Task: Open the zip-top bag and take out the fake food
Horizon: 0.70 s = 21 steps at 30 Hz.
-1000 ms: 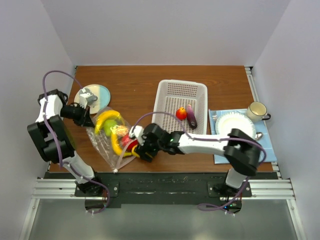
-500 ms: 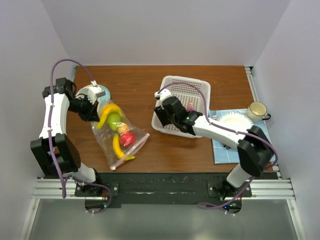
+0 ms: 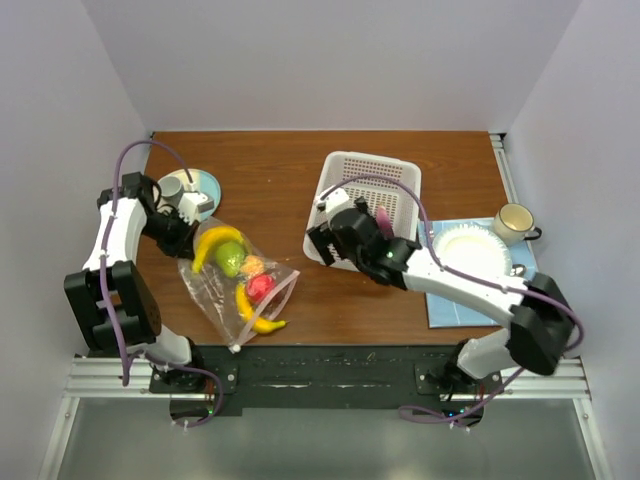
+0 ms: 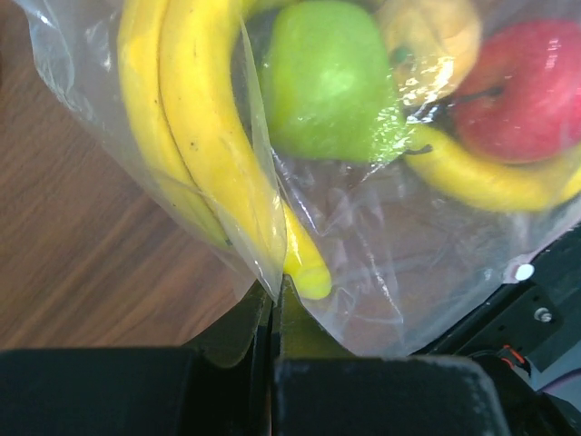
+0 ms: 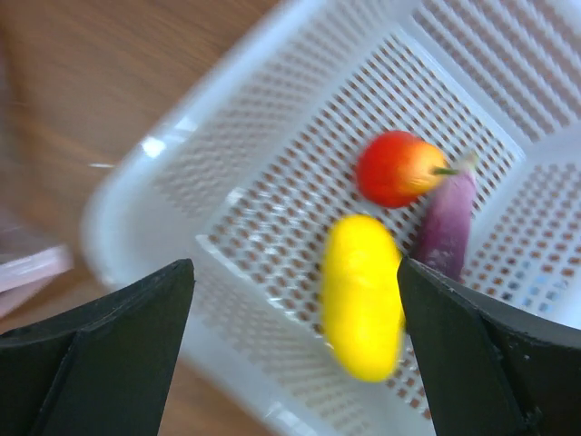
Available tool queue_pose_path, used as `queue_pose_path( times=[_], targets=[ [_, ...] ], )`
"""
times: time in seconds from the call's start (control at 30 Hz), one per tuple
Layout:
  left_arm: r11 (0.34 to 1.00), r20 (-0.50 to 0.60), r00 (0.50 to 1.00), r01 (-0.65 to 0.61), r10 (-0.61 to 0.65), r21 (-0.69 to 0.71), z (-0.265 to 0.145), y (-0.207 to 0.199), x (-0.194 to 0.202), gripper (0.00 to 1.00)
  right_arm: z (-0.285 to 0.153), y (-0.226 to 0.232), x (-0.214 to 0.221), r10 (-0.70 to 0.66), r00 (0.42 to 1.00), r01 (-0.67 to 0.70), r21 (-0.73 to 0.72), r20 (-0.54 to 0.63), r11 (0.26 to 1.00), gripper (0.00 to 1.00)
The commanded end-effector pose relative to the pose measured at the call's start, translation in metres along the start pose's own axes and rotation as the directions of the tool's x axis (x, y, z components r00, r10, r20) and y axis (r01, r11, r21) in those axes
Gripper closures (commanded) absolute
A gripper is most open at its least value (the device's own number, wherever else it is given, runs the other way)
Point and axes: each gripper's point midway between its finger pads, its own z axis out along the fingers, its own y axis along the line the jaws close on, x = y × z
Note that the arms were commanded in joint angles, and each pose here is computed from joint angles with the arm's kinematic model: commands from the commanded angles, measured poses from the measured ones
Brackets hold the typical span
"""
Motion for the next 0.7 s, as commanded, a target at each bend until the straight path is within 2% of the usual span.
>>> queue_pose_path(
  times=[0.0, 0.13, 0.17, 0.2, 0.3, 0.43, 0.67],
  targets=[
    [0.997, -0.04, 0.999, 0.03, -0.034, -0.075, 0.015, 0.024, 0.013, 1.0, -0.058, 0.089, -0.035, -0.106, 0.971, 0.168, -0.294, 0.217, 0.941, 0.01],
    [0.996, -0.064, 0.997, 0.049, -0.054, -0.078, 0.025, 0.028, 0.022, 1.0, -0.073, 0.154, -0.009, -0.159, 0.971, 0.233, -0.53, 0.181, 0.815, 0.11],
    [0.995, -0.065, 0.996, 0.047, -0.053, -0.091, 0.026, 0.031, 0.022, 1.0, -0.079, 0.172, -0.001, -0.17, 0.971, 0.239, -0.613, 0.168, 0.753, 0.13],
    [0.994, -0.066, 0.996, 0.05, -0.056, -0.095, 0.026, 0.032, 0.022, 1.0, -0.075, 0.185, 0.013, -0.199, 0.971, 0.237, -0.653, 0.132, 0.72, 0.15],
    [0.994, -0.071, 0.995, 0.061, -0.068, -0.096, 0.028, 0.033, 0.025, 1.0, -0.078, 0.211, 0.018, -0.211, 0.971, 0.224, -0.74, 0.113, 0.634, 0.18],
    [0.993, -0.071, 0.995, 0.067, -0.074, -0.098, 0.03, 0.033, 0.025, 1.0, -0.061, 0.236, 0.027, -0.224, 0.971, 0.203, -0.779, 0.083, 0.594, 0.22],
    [0.993, -0.057, 0.996, 0.07, -0.076, -0.09, 0.031, 0.031, 0.022, 1.0, -0.049, 0.268, 0.031, -0.204, 0.978, 0.151, -0.832, 0.046, 0.534, 0.2]
  ],
)
